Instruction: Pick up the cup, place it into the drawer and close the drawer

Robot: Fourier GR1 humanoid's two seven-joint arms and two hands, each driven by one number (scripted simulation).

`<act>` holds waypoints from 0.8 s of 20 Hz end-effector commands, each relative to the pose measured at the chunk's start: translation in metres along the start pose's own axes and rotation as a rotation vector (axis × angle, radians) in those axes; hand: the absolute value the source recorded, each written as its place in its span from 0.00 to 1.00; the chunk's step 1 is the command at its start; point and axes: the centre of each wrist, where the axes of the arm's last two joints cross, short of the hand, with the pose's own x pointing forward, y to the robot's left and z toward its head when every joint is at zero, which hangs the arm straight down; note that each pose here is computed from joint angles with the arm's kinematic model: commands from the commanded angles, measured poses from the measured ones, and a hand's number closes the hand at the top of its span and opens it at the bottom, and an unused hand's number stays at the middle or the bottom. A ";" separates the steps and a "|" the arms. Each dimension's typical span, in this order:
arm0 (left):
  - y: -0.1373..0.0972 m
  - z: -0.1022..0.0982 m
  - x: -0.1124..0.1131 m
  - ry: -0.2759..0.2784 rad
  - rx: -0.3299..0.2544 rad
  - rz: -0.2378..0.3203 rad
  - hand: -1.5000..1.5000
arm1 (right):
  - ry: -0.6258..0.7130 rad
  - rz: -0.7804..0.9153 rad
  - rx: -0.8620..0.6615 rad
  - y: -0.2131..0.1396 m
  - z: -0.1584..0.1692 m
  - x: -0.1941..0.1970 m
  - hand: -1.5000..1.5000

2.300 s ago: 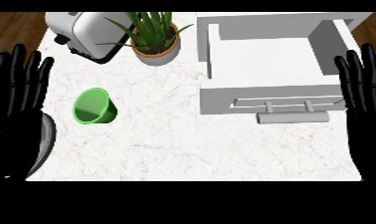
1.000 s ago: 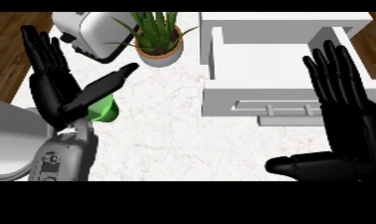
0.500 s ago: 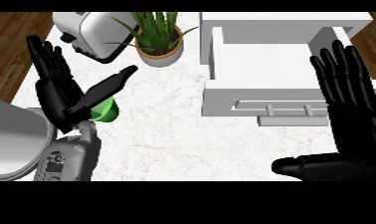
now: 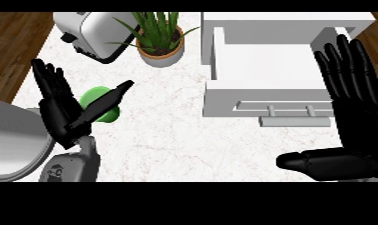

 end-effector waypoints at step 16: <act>0.059 0.015 -0.095 0.099 0.059 -0.035 0.00 | -0.005 0.004 0.020 -0.002 -0.001 0.015 0.00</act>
